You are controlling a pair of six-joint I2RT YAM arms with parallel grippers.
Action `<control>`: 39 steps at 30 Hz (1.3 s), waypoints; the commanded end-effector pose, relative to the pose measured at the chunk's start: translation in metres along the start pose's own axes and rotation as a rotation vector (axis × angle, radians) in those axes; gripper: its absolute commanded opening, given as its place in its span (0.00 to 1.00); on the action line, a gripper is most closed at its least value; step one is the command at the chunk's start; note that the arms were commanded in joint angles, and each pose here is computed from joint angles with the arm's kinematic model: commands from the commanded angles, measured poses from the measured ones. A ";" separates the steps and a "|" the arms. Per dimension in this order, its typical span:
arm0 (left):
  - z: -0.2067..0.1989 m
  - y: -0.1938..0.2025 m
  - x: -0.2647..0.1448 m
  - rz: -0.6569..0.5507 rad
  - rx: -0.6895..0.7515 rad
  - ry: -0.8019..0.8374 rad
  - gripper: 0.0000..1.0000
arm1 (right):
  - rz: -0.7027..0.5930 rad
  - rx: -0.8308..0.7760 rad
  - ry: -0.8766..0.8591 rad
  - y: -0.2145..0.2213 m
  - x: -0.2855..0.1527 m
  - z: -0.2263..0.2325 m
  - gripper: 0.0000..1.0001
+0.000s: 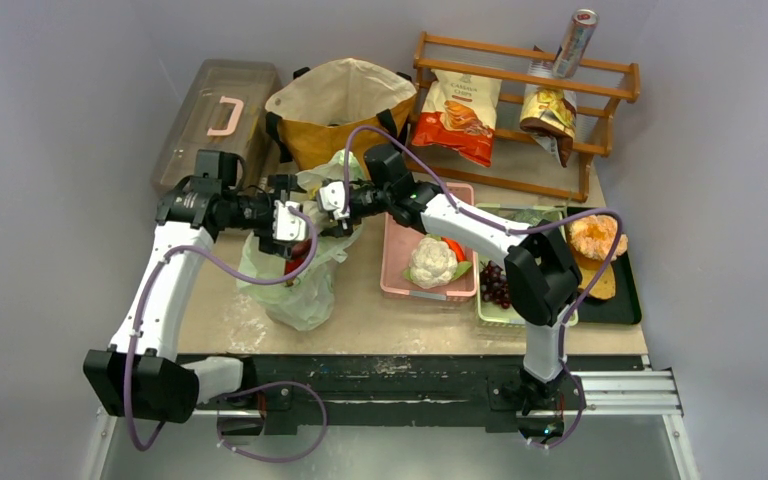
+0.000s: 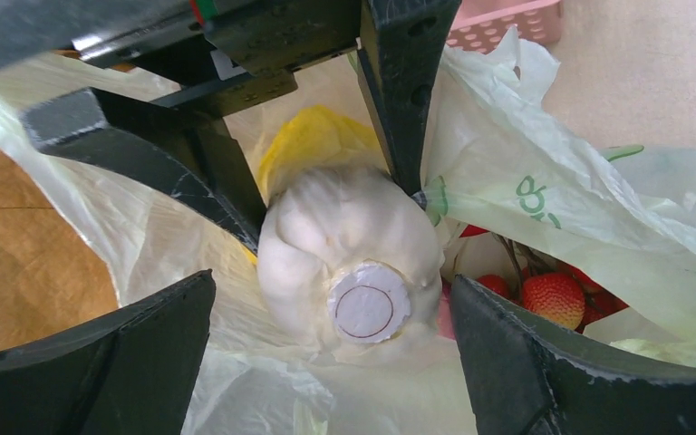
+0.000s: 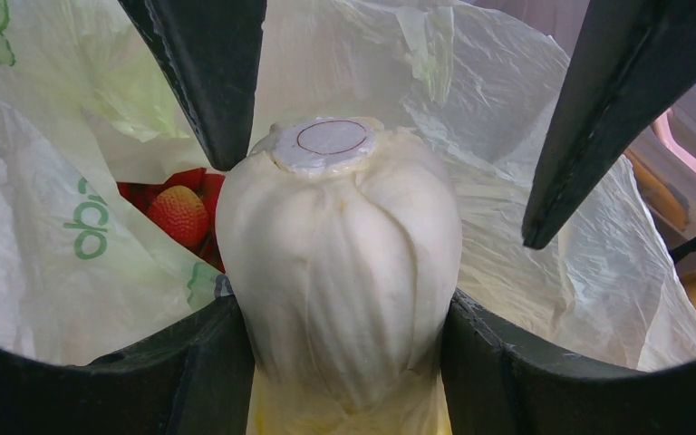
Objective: Untie the knot of the grocery bags and take out the mixed food
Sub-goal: Pick up the fake vegetable from the takeout bag.
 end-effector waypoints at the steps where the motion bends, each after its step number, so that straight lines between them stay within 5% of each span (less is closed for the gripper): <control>1: 0.005 -0.007 0.001 -0.030 0.074 0.014 0.97 | -0.098 -0.093 0.028 -0.044 -0.009 -0.014 0.04; 17: 0.002 0.015 0.024 0.022 -0.008 0.030 0.86 | -0.116 -0.088 0.031 -0.048 -0.009 -0.013 0.04; 19: 0.002 0.014 0.024 0.019 -0.012 0.030 0.77 | -0.115 -0.083 0.032 -0.047 -0.009 -0.013 0.04; 22: 0.001 0.010 0.021 0.014 -0.028 0.037 0.52 | -0.110 -0.080 0.035 -0.045 -0.009 -0.012 0.08; 24: -0.001 0.005 0.017 0.010 -0.046 0.039 0.37 | -0.118 -0.079 0.031 -0.046 -0.009 -0.011 0.23; 28: -0.002 -0.006 0.004 0.007 -0.091 0.010 0.19 | -0.112 -0.044 0.047 -0.050 -0.015 -0.013 0.74; 31: -0.001 -0.020 -0.011 -0.013 -0.116 -0.018 0.10 | -0.118 -0.051 0.068 -0.059 -0.023 -0.013 0.87; 39: -0.017 -0.071 -0.046 -0.098 -0.074 -0.057 0.00 | -0.124 -0.043 0.107 -0.073 -0.036 -0.010 0.95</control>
Point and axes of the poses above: each gripper's point midway between its finger pads, its own x axis out along the fingers, its own z axis along the line the jaws close on, y = z × x, the point moved 5 cm from there along -x, back along the fingers
